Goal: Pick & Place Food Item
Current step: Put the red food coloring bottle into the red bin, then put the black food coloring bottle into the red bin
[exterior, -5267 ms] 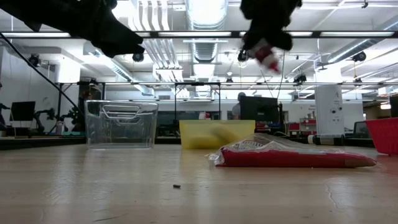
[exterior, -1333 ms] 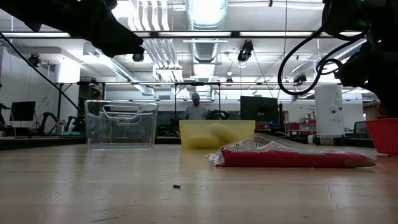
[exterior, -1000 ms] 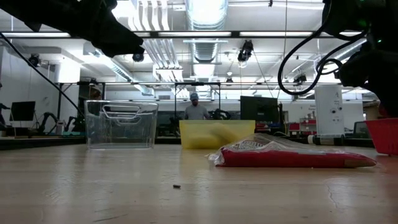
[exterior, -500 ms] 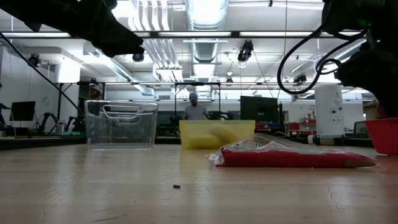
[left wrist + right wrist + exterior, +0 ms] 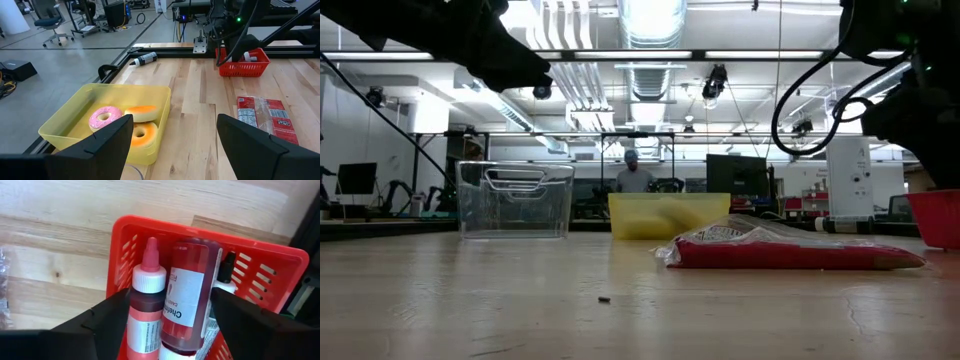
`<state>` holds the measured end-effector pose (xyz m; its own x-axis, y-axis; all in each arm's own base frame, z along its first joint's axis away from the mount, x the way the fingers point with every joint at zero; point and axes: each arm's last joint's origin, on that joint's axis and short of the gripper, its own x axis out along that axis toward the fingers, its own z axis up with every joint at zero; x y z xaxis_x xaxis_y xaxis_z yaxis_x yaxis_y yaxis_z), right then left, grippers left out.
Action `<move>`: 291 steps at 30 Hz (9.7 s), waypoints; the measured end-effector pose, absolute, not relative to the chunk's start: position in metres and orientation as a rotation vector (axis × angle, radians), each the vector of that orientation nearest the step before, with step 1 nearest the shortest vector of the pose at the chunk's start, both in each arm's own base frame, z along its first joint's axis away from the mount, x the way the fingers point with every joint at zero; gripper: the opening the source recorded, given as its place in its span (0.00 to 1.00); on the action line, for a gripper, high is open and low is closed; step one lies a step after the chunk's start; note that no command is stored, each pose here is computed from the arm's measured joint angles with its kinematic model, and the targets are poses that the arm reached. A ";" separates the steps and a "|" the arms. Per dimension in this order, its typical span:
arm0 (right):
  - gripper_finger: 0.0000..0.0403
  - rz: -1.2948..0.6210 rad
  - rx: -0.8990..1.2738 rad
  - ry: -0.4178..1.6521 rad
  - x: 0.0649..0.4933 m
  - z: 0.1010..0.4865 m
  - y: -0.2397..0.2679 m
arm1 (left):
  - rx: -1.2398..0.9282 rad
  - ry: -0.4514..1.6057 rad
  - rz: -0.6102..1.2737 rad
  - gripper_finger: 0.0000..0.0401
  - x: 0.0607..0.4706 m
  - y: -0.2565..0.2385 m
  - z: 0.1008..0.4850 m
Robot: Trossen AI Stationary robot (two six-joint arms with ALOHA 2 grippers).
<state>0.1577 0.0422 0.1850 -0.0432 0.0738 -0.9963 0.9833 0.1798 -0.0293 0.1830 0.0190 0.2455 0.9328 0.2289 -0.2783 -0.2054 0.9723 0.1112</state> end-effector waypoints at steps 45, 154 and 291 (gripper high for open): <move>0.64 -0.333 0.310 0.519 0.242 0.273 0.050 | 0.081 0.294 0.222 0.73 0.183 0.019 0.246; 0.60 -1.132 0.706 1.827 0.170 0.136 -0.279 | 0.081 0.294 0.222 0.73 0.183 0.019 0.246; 0.35 -1.148 1.091 1.254 0.167 0.221 0.096 | 0.081 0.294 0.222 0.73 0.183 0.019 0.246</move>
